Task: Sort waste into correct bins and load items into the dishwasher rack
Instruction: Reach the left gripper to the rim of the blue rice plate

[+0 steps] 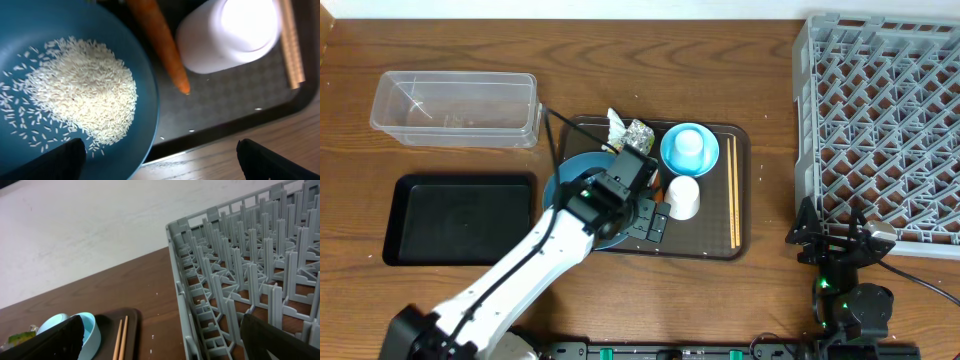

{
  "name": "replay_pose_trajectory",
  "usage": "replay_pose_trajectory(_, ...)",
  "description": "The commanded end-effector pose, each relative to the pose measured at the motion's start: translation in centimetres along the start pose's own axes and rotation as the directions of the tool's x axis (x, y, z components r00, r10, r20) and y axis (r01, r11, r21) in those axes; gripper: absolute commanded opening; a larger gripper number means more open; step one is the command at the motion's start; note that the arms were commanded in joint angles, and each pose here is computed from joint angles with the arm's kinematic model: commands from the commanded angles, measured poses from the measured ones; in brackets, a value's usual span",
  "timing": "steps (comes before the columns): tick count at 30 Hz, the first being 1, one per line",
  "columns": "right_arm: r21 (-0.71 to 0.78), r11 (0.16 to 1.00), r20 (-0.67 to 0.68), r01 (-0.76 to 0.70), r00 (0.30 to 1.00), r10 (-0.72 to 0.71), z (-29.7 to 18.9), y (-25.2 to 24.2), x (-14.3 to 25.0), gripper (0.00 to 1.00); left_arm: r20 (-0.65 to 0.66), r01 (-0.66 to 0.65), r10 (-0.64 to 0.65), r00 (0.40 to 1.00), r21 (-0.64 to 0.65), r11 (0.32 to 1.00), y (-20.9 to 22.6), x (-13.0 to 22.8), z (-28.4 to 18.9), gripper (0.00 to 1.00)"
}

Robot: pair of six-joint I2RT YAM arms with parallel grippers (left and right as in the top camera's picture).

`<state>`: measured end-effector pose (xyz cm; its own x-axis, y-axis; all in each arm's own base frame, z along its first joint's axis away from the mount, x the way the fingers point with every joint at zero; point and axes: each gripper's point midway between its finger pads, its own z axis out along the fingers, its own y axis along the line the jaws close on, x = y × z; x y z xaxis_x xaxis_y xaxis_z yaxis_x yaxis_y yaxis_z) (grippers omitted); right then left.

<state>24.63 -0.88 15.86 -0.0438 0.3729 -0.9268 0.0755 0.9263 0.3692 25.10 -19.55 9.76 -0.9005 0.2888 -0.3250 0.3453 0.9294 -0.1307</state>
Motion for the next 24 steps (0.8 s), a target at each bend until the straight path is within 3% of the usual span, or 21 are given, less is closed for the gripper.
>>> replay_pose_trajectory(1,-0.002,1.000,0.001,-0.004,1.000,0.004,0.0,0.1,0.0,0.99,-0.007,-0.044,0.044,0.999,-0.064,0.997,0.3,-0.5,1.0,0.99)
replay_pose_trajectory(8,-0.002,1.000,0.001,-0.004,1.000,0.004,0.0,0.1,0.0,0.99,-0.005,-0.002,0.001,1.000,-0.276,0.961,3.0,-0.7,3.6,0.99)
replay_pose_trajectory(15,-0.002,1.000,0.001,-0.005,1.000,0.005,0.0,0.1,0.0,0.99,-0.023,-0.008,0.001,1.000,-0.282,0.959,3.0,-0.6,5.2,1.00)
replay_pose_trajectory(24,-0.002,1.000,0.001,-0.004,1.000,0.004,0.0,0.1,0.0,0.99,-0.050,-0.015,0.001,0.999,-0.292,0.956,3.1,-0.3,6.6,0.89)
